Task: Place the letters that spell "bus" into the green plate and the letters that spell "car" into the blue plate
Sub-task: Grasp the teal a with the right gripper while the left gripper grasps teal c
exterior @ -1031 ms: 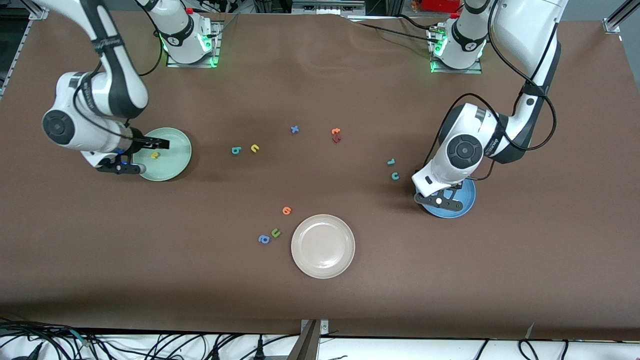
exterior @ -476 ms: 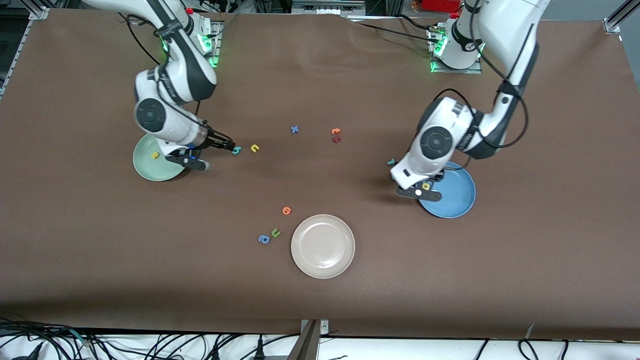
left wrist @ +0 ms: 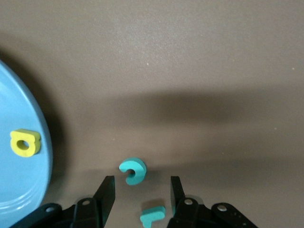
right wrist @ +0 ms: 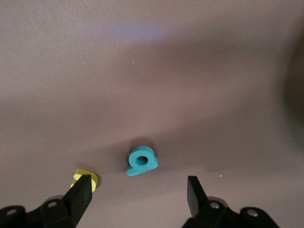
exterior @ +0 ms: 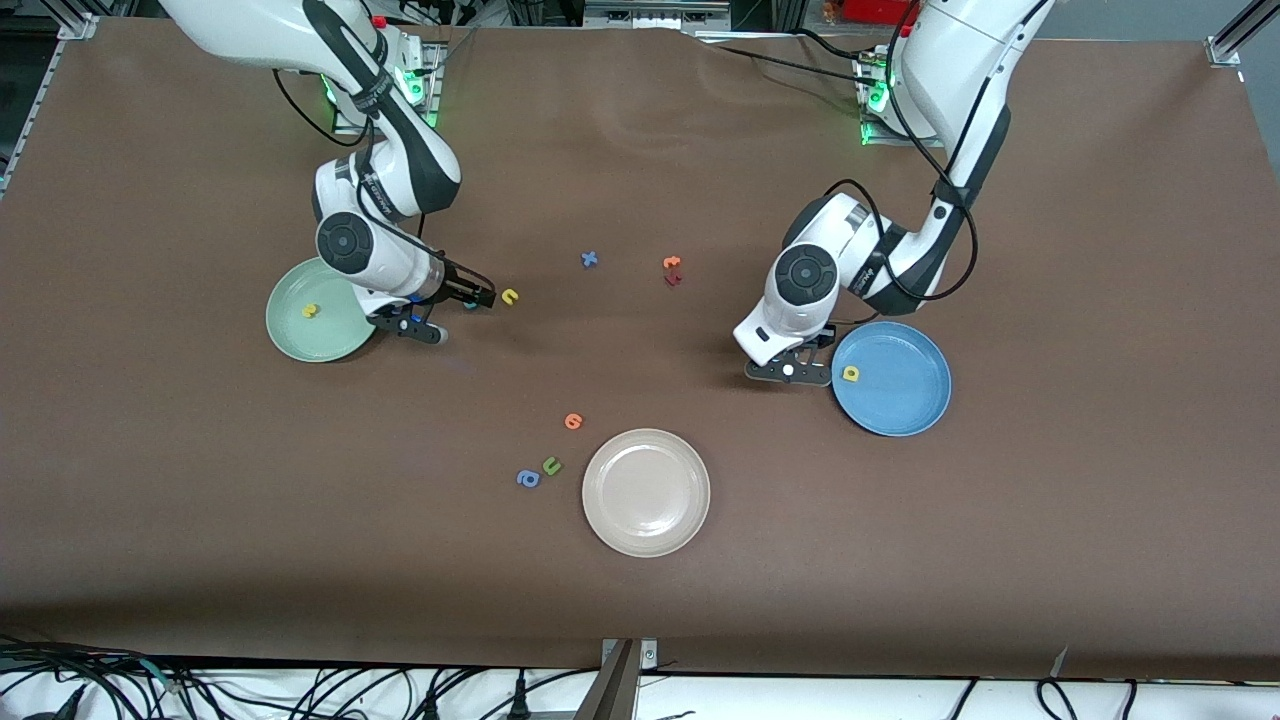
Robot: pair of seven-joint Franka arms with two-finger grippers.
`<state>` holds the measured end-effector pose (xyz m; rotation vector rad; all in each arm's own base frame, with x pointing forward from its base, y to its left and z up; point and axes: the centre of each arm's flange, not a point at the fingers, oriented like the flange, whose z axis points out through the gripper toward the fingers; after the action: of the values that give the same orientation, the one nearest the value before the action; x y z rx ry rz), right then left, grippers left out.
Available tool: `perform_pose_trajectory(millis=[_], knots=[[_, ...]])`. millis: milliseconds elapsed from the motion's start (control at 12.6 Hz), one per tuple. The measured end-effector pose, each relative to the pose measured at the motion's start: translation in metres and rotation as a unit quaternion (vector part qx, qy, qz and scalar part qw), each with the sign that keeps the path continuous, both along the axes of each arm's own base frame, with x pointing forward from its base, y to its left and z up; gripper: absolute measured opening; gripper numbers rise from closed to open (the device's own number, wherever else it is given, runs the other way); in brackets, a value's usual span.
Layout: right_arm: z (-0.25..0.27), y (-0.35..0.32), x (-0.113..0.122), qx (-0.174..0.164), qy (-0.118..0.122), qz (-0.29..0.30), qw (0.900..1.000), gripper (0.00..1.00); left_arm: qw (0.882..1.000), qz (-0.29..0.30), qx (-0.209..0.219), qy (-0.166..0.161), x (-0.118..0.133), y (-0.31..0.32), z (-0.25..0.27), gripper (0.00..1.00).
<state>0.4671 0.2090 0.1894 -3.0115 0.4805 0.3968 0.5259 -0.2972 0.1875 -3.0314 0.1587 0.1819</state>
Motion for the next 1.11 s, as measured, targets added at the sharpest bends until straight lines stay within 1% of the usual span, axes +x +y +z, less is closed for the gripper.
perform_pose_trajectory(millis=[79, 238, 397, 476, 634, 793, 872, 952, 1031, 1110], knots=[[-0.003, 0.001, -0.003, -0.001, 0.004, 0.002, 1.0, 0.9, 1.0, 0.002, -0.004, -0.005, -0.001, 0.004, -0.004, 0.58], [-0.009, 0.001, -0.006, -0.002, 0.01, 0.002, 1.0, 0.88, 1.0, 0.004, -0.007, -0.008, -0.002, 0.007, -0.007, 0.58], [-0.012, 0.001, -0.006, -0.001, 0.011, 0.002, 1.0, 0.85, 1.0, 0.004, -0.008, -0.009, -0.002, 0.007, -0.008, 0.58], [-0.013, 0.001, -0.006, 0.0, 0.005, 0.001, 1.0, 0.84, 1.0, 0.004, -0.008, -0.009, -0.002, 0.008, -0.009, 0.56], [-0.019, -0.001, -0.009, 0.005, -0.011, -0.003, 1.0, 0.84, 1.0, 0.004, -0.011, -0.011, -0.003, 0.011, -0.013, 0.54], [-0.025, -0.002, -0.014, 0.005, -0.012, -0.003, 1.0, 0.84, 1.0, 0.004, -0.017, -0.015, -0.001, 0.016, -0.017, 0.53], [-0.026, -0.002, -0.014, 0.005, -0.012, -0.003, 1.0, 0.79, 1.0, 0.004, -0.018, -0.016, -0.001, 0.017, -0.017, 0.52], [-0.025, -0.002, -0.014, 0.004, -0.013, -0.003, 1.0, 0.76, 1.0, 0.003, -0.019, -0.016, -0.001, 0.016, -0.017, 0.49], [-0.025, -0.003, -0.013, 0.004, -0.013, -0.003, 1.0, 0.64, 1.0, 0.003, -0.019, -0.017, -0.001, 0.016, -0.017, 0.48], [-0.023, -0.002, -0.013, 0.005, -0.015, -0.002, 1.0, 0.54, 1.0, 0.002, -0.021, -0.019, -0.001, 0.014, -0.015, 0.39]])
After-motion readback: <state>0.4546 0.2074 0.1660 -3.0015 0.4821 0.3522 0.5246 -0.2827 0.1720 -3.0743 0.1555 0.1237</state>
